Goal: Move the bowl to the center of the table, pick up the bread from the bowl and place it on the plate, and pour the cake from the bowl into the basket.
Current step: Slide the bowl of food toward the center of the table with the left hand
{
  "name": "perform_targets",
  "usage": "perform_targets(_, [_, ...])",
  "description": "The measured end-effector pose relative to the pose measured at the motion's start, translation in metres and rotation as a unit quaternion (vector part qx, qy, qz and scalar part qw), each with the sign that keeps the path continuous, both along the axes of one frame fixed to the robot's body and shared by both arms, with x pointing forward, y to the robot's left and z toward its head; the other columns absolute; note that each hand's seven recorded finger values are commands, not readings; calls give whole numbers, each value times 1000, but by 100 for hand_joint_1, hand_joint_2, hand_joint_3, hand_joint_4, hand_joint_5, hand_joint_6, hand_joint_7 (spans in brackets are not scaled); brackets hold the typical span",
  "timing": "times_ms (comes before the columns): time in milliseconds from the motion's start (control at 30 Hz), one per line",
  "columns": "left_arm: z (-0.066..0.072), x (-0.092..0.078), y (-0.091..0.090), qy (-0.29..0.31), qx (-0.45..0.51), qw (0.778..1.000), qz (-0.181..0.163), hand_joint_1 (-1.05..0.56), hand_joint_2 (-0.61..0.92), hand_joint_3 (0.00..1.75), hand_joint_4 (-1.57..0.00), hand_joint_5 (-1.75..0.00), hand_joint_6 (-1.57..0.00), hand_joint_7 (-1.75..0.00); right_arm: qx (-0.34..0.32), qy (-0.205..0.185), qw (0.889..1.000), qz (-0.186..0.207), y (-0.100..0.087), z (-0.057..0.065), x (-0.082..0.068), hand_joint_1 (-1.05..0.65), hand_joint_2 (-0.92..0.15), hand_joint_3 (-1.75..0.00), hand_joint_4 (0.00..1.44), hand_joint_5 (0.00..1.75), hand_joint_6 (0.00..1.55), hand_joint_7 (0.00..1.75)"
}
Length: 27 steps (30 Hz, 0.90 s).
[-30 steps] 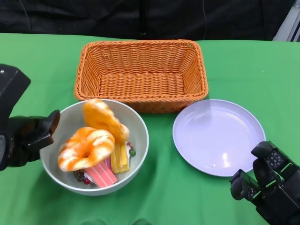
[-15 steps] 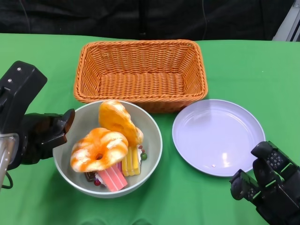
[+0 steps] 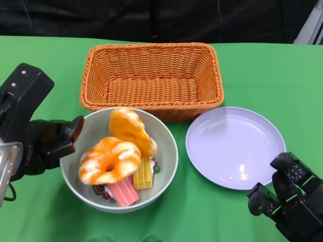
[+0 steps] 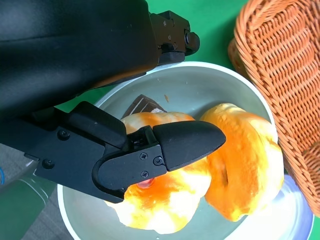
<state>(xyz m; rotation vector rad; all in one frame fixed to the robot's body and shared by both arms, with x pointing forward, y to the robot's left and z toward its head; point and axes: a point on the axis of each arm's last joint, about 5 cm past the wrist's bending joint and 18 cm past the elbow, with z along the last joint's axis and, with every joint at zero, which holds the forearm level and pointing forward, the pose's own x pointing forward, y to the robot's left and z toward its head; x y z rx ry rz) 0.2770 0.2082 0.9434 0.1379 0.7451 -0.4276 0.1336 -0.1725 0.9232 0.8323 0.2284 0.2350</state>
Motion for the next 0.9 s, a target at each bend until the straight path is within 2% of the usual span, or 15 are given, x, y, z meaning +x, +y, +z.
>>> perform_targets(567, [-1,1,-8,-16,7,1000,-25,-100,92,89,0,0,0,0,1,0,1000,0,0,0,0,-17,-82,-82,79,175,62,175])
perform_targets(900, [-5,1,-19,-39,-13,998,-41,-94,92,87,0,0,-4,-1,1,-6,1000,0,0,2,-2,-16,-81,-83,79,175,63,175])
